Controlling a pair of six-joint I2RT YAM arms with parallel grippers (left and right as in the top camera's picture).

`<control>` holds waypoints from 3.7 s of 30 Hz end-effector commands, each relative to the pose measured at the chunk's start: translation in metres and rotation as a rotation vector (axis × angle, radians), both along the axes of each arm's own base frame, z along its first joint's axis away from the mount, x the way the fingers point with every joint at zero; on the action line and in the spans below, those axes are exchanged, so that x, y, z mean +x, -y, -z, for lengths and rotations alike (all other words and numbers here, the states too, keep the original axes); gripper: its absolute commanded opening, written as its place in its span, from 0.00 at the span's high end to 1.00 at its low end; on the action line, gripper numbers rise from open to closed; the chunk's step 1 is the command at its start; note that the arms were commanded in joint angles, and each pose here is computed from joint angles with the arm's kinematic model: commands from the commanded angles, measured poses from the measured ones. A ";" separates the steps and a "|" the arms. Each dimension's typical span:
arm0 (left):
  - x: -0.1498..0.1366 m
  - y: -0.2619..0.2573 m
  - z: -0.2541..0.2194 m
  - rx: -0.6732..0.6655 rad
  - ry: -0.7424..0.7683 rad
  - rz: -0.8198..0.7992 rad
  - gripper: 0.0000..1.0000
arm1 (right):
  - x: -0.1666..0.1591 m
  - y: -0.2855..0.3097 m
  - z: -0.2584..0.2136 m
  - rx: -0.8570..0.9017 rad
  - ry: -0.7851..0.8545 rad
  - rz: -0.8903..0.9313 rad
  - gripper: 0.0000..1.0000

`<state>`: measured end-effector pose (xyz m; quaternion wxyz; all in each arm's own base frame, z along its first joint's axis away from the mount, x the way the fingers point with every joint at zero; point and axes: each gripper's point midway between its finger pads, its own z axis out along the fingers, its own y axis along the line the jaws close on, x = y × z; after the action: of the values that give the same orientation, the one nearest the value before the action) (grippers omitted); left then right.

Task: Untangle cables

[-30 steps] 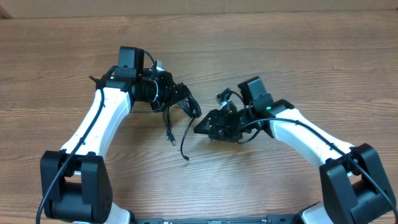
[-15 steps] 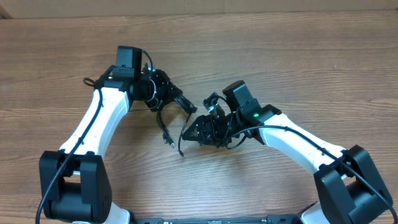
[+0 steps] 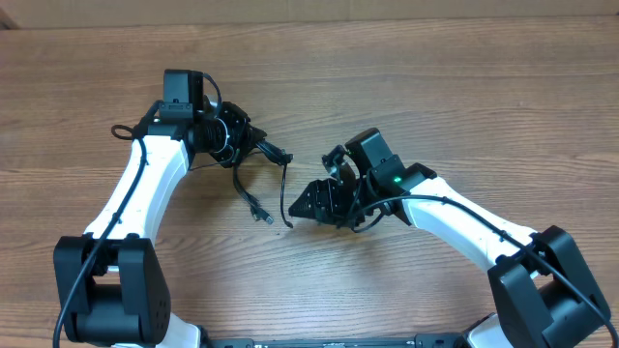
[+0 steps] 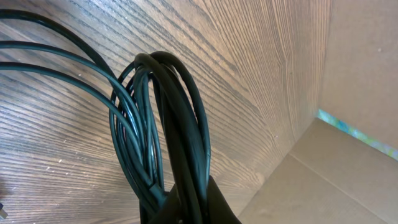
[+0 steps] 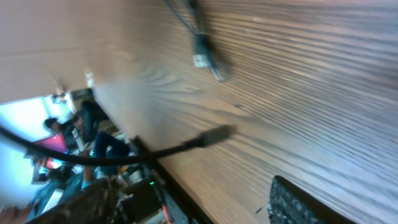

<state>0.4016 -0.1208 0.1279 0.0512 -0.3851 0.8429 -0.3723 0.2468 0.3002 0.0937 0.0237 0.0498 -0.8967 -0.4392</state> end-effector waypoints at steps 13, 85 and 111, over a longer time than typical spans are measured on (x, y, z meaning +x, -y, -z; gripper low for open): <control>-0.001 0.004 -0.011 -0.025 0.009 0.015 0.96 | -0.003 -0.025 -0.031 0.160 0.100 -0.103 0.45; -0.071 0.059 -0.062 -0.266 0.567 0.789 0.96 | 0.118 0.026 -0.079 0.306 0.075 0.410 0.96; -0.046 0.052 -0.052 -0.193 0.452 0.649 0.96 | 0.049 -0.013 -0.051 0.217 0.170 0.065 0.75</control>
<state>0.3491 -0.1787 0.1859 0.0704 0.0097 0.8247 -0.5610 0.2935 0.3252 0.1442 -0.0511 0.0258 -0.8427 -0.5353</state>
